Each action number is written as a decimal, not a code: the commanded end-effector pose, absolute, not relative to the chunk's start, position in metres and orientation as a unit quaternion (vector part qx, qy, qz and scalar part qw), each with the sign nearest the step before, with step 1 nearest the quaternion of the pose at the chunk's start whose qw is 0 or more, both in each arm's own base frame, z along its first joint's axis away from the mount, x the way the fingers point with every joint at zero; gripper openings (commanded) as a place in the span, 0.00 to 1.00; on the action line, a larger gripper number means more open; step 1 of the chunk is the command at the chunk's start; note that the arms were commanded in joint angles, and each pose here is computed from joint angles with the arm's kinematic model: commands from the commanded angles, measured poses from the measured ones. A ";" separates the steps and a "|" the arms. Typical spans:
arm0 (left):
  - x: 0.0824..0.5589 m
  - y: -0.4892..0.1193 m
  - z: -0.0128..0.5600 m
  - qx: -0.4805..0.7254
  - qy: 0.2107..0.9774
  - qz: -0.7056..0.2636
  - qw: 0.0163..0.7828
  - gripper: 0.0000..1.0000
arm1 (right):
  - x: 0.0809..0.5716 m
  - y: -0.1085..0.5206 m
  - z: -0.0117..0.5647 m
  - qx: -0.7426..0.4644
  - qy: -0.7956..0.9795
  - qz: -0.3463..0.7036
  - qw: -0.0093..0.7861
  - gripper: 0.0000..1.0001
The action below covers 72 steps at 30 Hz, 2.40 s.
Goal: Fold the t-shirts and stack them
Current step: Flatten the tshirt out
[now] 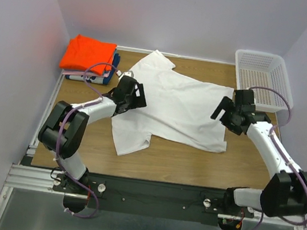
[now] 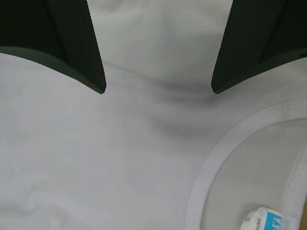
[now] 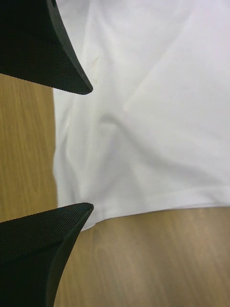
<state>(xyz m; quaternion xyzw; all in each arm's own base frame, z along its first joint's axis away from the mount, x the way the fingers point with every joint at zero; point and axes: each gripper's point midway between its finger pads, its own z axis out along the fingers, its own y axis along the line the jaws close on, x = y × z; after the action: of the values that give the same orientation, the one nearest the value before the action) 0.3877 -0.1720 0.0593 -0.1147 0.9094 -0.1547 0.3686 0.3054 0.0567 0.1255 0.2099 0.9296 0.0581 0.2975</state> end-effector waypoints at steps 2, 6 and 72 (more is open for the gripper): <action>0.412 -0.168 0.110 -0.119 0.891 -0.145 0.414 0.98 | 0.371 0.071 0.132 0.161 0.926 0.076 0.333 1.00; 0.437 -0.174 0.123 -0.111 0.887 -0.134 0.427 0.98 | 0.418 0.054 0.087 0.162 0.937 -0.005 0.308 1.00; 0.148 -0.178 0.026 -0.151 0.948 -0.191 0.202 0.98 | 0.362 0.014 0.156 0.309 0.833 -0.004 0.458 1.00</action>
<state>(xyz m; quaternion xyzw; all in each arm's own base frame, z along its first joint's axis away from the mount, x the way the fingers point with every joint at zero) 0.1694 -0.1614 0.0319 -0.1341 0.9482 -0.1535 0.2435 0.3622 0.0211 0.1657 0.2921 0.8389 0.0142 0.4591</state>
